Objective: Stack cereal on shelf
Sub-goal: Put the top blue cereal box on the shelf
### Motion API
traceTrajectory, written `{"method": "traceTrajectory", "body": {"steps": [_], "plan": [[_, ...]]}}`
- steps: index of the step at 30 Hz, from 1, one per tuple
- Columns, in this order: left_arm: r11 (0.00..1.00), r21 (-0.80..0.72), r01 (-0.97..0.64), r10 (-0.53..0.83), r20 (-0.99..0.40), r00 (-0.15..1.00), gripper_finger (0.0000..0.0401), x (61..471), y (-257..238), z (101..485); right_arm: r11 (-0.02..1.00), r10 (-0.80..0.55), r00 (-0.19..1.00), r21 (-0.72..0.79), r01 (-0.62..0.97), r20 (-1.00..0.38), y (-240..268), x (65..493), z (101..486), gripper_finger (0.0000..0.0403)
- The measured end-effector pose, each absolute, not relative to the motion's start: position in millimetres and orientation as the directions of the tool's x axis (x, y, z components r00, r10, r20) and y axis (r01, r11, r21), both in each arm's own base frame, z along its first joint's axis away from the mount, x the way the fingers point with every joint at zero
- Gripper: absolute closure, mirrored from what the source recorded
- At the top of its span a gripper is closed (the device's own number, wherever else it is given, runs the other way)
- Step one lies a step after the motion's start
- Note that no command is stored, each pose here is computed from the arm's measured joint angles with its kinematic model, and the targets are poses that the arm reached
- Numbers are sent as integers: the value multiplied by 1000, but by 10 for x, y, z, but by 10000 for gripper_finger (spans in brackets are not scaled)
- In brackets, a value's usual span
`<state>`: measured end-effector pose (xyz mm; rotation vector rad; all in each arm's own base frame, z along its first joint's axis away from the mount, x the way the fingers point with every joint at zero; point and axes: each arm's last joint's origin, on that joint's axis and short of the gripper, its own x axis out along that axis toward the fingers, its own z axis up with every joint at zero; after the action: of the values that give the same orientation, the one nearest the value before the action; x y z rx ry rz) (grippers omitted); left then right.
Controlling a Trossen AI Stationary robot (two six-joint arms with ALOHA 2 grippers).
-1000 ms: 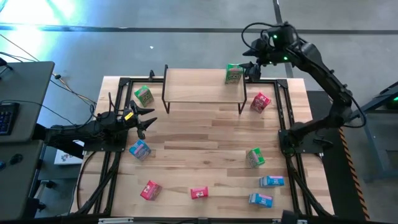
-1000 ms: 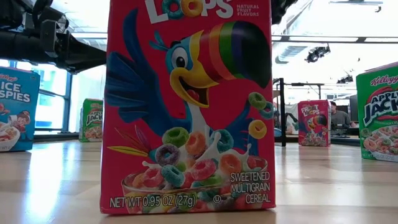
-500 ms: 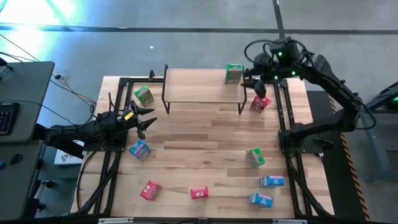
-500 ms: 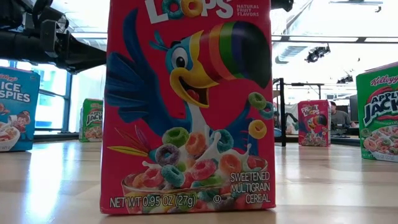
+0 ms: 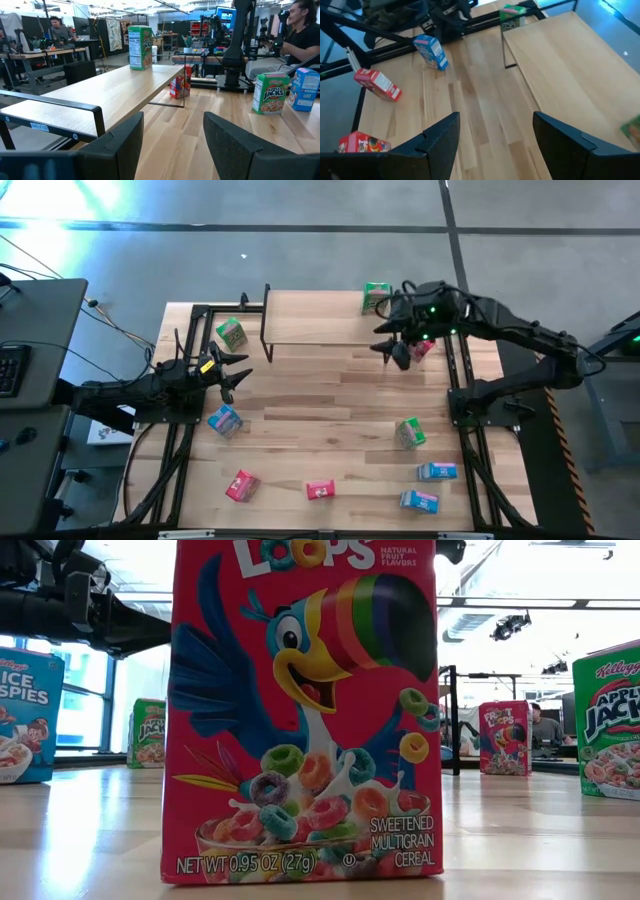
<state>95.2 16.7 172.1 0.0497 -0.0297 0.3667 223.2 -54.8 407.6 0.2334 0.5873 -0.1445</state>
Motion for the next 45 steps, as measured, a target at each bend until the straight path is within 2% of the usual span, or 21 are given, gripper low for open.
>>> {"method": "traceTrajectory", "body": {"steps": [4,10,14,22,28,35,41,45], "plan": [[931,-32,-363,364,43,930,203,951,169,1725,967,-73,845,170,190,-529,-481,2314,4024,159],[860,-423,-286,364,114,925,203,945,168,1796,980,-43,906,161,121,-421,-389,2447,3996,159],[792,-576,-204,362,174,916,203,936,167,1856,984,-29,938,154,87,-347,-348,2524,3957,159],[816,-576,-36,338,427,839,203,856,155,2106,987,-8,964,151,50,-266,-286,2612,3849,159],[776,-625,87,367,559,744,203,770,158,2241,985,-21,959,156,67,-282,-230,2641,3759,159],[791,-602,110,368,610,702,203,729,155,2293,991,-4,948,127,46,-317,-91,2637,3726,159],[813,-576,82,357,605,712,203,730,151,2309,991,15,909,124,41,-416,-33,2599,3632,159],[849,-528,29,335,580,743,203,701,141,2505,992,19,890,123,42,-456,-22,2580,3593,159]]}}
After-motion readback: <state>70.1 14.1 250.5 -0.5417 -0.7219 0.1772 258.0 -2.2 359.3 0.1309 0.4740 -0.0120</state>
